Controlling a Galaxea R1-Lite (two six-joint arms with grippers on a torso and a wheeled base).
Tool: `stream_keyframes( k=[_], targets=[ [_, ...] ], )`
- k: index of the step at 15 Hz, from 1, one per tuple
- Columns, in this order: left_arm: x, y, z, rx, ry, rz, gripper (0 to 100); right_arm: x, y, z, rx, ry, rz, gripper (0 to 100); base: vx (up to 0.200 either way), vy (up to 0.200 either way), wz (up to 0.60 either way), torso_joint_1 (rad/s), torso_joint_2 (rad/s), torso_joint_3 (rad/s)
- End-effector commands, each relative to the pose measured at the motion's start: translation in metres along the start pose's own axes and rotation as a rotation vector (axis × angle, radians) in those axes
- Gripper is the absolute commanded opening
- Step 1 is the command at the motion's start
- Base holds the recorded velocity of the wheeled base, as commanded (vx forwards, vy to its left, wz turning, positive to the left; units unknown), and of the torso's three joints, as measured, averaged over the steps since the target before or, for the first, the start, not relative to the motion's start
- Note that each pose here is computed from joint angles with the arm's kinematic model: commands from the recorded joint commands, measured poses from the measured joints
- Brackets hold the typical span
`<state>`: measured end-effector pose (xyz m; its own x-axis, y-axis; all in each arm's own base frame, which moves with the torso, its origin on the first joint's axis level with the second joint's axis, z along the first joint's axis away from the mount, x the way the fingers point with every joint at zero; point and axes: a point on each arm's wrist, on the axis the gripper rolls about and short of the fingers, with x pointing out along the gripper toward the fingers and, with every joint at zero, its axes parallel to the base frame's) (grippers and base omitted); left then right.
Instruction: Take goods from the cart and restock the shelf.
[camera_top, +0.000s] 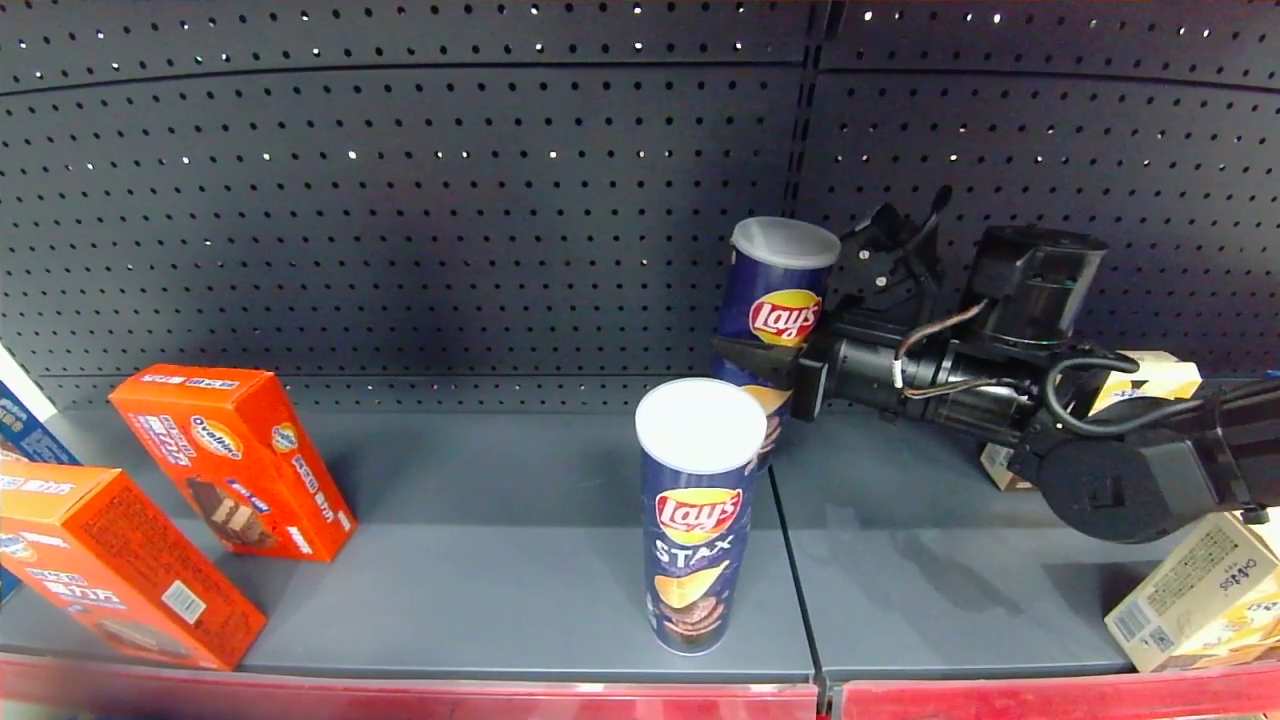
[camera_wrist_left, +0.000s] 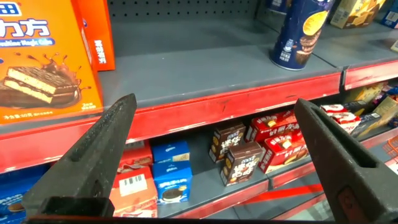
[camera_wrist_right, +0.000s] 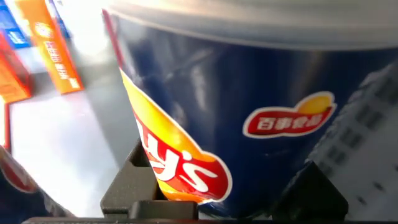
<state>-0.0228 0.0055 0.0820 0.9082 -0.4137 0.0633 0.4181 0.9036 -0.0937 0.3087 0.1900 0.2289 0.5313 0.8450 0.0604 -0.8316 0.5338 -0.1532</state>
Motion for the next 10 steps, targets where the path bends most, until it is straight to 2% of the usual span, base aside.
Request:
stream_keyframes(
  k=[1,10],
  targets=[
    [0.0,0.0,0.0,-0.001,0.002,0.001,100,0.008,-0.003,-0.004,0.0,-0.001,0.013,0,0.0,0.0,0.0,0.0,0.0,0.0],
    [0.0,0.0,0.0,-0.001,0.002,0.001,100,0.024,0.0,-0.021,0.01,0.025,0.033,0,0.0,0.0,0.0,0.0,0.0,0.0]
  ],
)
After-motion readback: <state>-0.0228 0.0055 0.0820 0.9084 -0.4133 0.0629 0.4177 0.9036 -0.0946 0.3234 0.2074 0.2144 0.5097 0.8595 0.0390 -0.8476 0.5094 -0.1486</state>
